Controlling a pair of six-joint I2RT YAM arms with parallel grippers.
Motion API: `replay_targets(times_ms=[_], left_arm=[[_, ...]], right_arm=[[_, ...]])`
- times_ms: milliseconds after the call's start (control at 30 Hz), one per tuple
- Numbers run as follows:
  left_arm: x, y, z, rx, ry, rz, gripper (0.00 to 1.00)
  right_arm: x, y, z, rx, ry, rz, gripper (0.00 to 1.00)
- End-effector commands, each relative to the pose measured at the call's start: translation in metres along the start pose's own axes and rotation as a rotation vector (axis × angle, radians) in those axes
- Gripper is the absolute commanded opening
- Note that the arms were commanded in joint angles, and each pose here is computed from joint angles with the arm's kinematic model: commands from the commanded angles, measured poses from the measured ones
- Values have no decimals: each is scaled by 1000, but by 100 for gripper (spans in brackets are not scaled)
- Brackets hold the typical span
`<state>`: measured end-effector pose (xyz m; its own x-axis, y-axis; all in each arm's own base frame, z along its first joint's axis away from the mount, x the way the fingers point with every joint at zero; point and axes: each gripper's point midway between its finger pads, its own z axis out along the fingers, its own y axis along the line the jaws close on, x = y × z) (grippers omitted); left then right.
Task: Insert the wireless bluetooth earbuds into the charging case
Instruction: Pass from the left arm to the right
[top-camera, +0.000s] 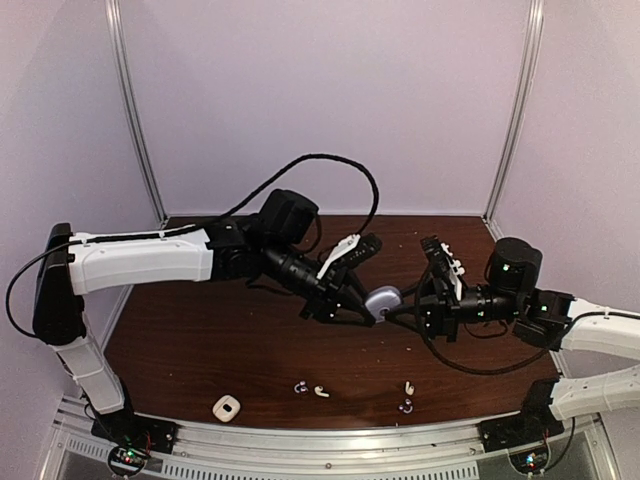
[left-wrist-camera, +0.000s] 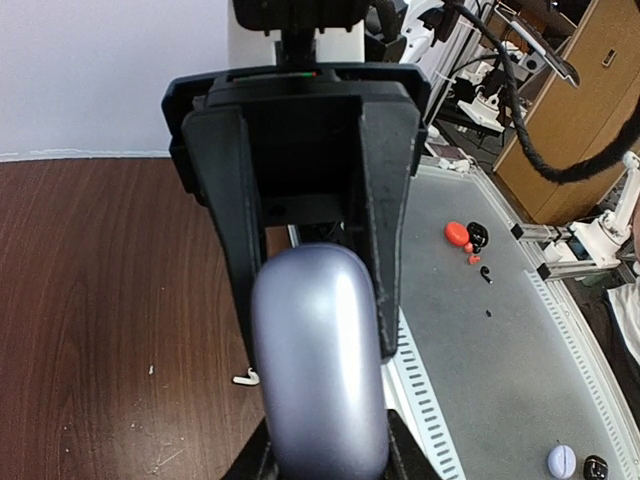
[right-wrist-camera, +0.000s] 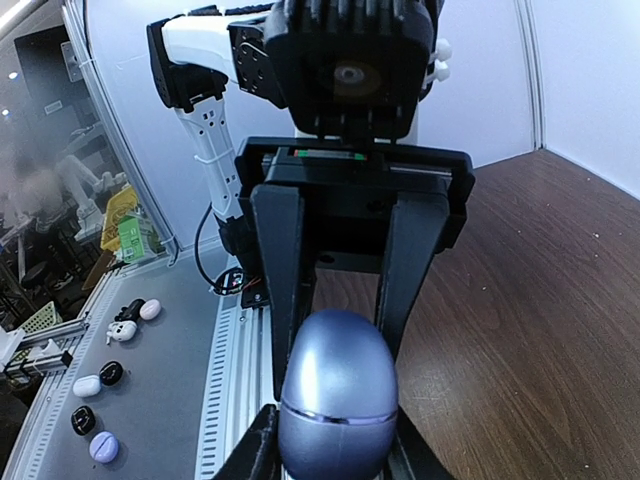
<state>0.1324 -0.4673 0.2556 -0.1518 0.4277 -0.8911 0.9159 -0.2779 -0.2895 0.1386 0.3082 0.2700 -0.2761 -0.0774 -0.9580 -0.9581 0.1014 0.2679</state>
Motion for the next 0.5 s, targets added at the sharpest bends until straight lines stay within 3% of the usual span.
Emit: replay_targets(times_ms=[0, 167, 267, 467], left_arm=[[-13, 3, 3, -13, -24, 46, 0], [-13, 3, 4, -14, -23, 44, 0], [-13, 4, 4, -13, -23, 42, 0], [-13, 3, 5, -11, -22, 44, 0]], right_arm=[[-15, 7, 2, -28, -44, -27, 31], [-13, 5, 3, -27, -36, -25, 29], [-13, 5, 4, -28, -31, -23, 38], [-12, 3, 5, -21, -28, -24, 37]])
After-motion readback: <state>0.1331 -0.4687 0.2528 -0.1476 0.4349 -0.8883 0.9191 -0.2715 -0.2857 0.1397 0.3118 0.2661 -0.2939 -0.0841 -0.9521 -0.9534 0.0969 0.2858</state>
